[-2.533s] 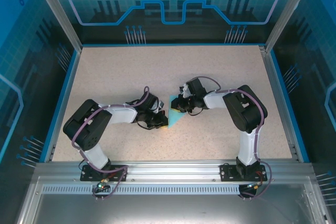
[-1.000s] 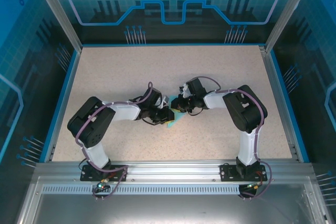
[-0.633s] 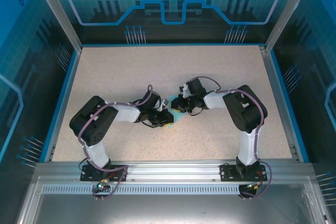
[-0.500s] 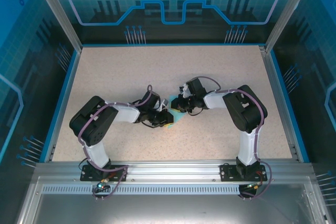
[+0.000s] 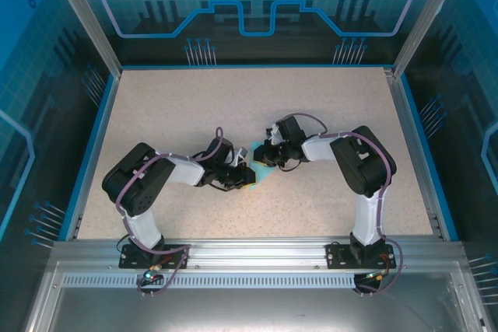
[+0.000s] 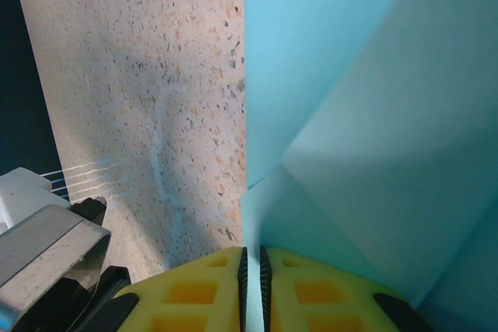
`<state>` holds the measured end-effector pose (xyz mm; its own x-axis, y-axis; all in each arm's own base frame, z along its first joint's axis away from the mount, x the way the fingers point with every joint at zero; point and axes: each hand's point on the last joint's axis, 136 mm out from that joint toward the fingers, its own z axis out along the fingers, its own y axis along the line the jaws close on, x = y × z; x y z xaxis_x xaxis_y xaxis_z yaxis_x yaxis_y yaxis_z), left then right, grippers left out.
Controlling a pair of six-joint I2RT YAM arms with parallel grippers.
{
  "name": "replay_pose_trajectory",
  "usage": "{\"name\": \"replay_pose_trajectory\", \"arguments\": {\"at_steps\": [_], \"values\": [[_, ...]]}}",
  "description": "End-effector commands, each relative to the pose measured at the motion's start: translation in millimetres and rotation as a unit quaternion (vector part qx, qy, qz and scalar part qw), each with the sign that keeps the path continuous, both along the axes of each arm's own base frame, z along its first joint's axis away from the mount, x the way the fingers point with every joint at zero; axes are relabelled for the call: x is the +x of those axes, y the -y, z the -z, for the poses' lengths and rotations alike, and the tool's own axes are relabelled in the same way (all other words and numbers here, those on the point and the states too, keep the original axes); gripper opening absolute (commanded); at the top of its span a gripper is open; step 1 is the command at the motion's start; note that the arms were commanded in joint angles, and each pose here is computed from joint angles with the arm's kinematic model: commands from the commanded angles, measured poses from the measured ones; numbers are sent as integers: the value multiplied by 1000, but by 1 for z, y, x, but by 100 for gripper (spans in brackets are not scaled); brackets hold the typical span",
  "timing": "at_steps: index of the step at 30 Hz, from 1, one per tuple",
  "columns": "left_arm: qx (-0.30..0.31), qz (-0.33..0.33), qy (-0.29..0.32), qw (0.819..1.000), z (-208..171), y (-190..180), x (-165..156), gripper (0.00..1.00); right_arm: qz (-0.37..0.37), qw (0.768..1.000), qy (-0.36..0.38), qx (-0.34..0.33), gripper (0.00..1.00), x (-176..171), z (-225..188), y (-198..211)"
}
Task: Fold a paper plane with a square sheet of paper (pick it up from the middle)
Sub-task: Fourth fold the wing at the center of the table.
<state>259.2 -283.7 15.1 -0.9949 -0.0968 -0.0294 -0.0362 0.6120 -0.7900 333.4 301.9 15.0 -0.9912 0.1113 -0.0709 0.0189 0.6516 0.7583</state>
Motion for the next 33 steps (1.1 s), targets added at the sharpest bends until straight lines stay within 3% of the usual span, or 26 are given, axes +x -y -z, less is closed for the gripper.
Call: {"name": "replay_pose_trajectory", "arguments": {"at_steps": [1, 17, 27, 33], "values": [[46, 15, -139, 989, 40, -22, -63, 14, 3, 996, -64, -70, 16, -27, 53, 22], [123, 39, -121, 984, 29, -35, -68, 15, 0, 996, -61, -67, 16, -24, 49, 19], [75, -20, 22, 997, -49, -18, -4, 18, 2, 996, -60, -63, 16, -23, 49, 17], [63, -24, 24, 997, -44, -2, 18, 18, 1, 996, -62, -62, 16, -24, 49, 16]]}}
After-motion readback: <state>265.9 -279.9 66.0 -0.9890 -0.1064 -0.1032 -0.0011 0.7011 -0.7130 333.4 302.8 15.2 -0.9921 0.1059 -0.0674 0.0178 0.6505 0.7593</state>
